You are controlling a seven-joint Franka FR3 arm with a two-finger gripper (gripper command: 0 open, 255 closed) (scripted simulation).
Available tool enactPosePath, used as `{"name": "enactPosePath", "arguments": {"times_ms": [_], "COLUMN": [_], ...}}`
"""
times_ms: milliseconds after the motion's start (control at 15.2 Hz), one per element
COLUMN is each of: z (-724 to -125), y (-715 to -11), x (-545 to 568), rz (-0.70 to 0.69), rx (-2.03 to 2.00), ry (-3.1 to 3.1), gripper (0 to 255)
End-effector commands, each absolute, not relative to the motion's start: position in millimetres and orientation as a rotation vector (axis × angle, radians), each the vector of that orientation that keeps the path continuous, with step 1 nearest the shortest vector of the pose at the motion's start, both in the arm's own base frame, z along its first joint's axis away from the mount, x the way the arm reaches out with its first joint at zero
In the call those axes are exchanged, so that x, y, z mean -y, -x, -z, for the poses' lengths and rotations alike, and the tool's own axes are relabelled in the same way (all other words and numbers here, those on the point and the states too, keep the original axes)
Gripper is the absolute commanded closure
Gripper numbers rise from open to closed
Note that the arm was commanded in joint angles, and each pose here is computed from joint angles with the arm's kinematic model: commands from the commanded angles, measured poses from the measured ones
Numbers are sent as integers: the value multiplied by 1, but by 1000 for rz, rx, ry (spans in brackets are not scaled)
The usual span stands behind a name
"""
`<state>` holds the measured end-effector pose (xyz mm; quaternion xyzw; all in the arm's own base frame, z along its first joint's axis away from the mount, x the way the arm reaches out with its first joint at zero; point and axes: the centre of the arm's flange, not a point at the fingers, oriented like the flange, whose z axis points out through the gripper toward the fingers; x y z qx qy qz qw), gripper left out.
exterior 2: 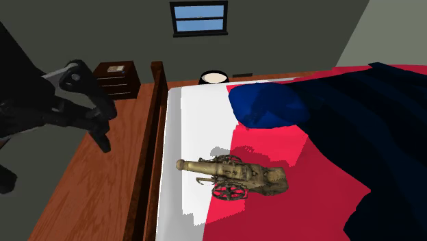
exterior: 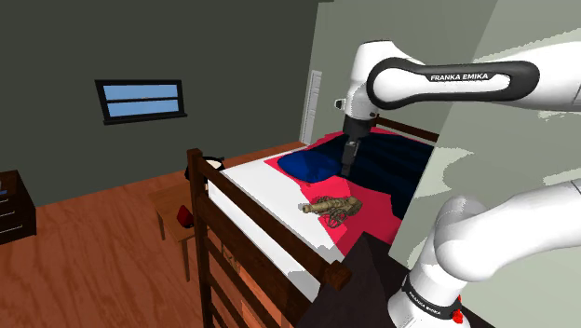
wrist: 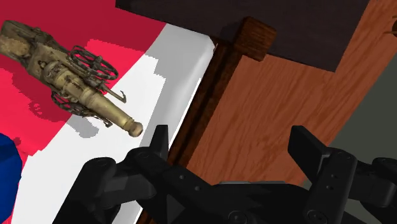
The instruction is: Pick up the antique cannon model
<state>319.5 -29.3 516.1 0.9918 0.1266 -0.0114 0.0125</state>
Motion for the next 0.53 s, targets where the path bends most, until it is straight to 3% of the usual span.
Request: {"name": "enactPosePath", "arguments": {"times_ms": [0,462], "z": [-495,-423], "y": [-324,-348], "x": [47,102], "rz": [21,-19], "rx": [-504,-853], "ry": [-3080,-3021], "gripper": [0,0]}}
